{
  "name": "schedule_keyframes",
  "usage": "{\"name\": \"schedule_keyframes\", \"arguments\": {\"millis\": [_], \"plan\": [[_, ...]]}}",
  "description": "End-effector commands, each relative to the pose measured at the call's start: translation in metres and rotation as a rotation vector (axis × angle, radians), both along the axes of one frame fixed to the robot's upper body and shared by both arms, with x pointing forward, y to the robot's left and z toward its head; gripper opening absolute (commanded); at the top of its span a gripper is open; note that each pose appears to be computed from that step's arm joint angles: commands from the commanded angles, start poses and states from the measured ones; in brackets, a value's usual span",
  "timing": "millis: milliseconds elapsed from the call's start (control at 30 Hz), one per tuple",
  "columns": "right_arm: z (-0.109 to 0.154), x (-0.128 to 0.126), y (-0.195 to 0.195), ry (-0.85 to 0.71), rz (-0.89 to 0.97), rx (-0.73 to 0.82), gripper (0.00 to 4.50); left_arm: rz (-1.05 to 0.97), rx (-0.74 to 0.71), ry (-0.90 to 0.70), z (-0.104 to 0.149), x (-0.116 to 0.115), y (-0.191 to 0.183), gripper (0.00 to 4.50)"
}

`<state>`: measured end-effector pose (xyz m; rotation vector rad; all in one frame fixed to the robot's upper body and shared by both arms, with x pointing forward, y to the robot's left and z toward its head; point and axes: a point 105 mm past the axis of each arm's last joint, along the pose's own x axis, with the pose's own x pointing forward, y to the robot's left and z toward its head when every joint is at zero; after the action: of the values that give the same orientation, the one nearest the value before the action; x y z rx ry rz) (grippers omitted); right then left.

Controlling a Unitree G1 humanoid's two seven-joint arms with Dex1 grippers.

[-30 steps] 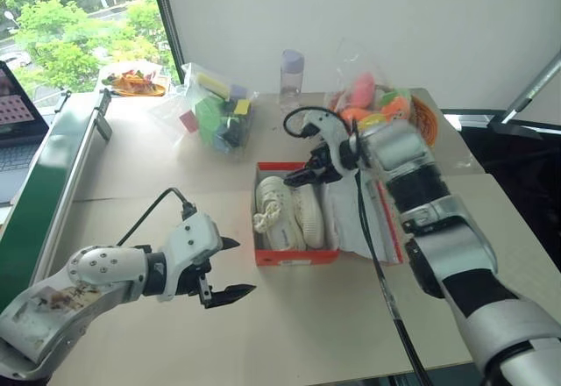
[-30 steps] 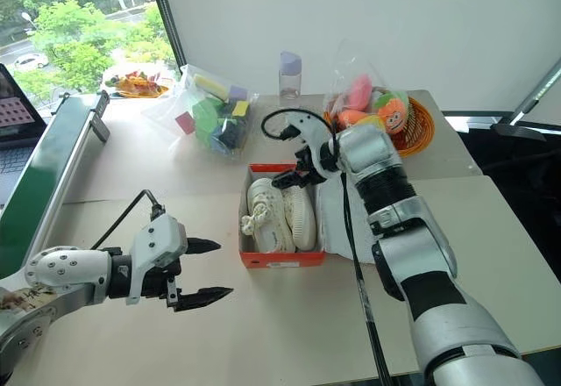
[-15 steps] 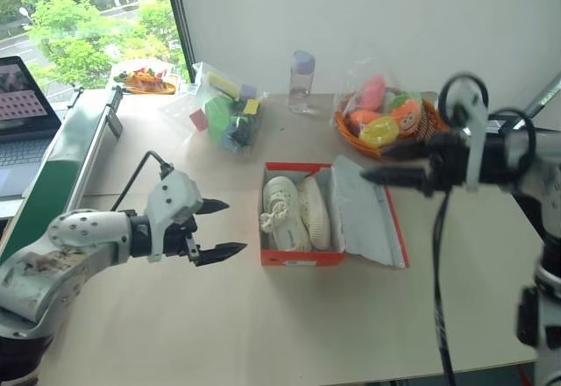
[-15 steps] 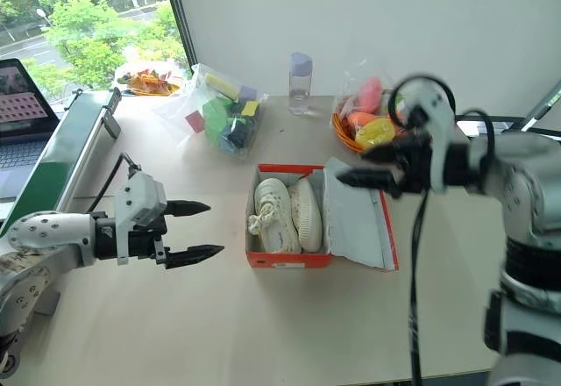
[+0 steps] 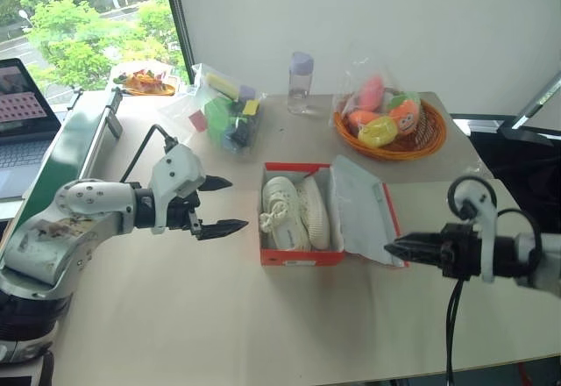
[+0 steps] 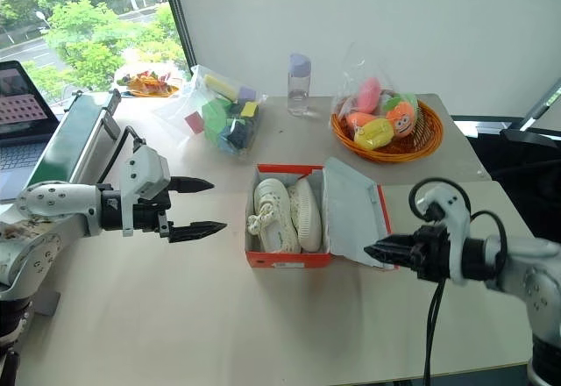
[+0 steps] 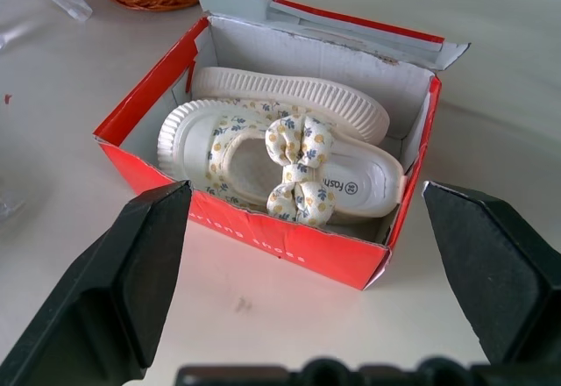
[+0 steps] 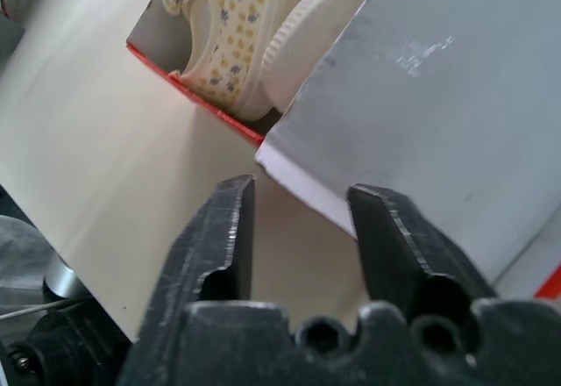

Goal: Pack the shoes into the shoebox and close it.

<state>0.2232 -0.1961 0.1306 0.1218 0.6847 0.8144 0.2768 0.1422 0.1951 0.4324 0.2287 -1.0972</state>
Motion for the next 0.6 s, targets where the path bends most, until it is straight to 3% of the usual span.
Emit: {"name": "schedule_keyframes", "arguments": {"millis": [33, 100, 333, 433, 600], "plan": [[-0.012, -0.012, 0.005, 0.029, -0.011, 0.042, 0.39, -0.057, 0.02, -0.043, 0.012, -0.006, -0.005, 4.5], [-0.034, -0.022, 0.004, 0.099, -0.057, 0.084, 0.06, -0.076, 0.021, -0.041, 0.016, -0.009, -0.006, 4.5], [-0.088, -0.025, 0.0, 0.197, -0.22, 0.19, 0.06, -0.072, 0.043, -0.073, 0.025, -0.005, -0.002, 4.5], [-0.105, -0.01, 0.001, 0.168, -0.285, 0.207, 0.06, -0.073, 0.041, -0.079, 0.029, -0.004, -0.003, 4.5], [-0.11, 0.035, 0.008, 0.071, -0.4, 0.329, 0.06, -0.067, 0.052, -0.082, 0.031, -0.003, 0.0, 4.5]]}}
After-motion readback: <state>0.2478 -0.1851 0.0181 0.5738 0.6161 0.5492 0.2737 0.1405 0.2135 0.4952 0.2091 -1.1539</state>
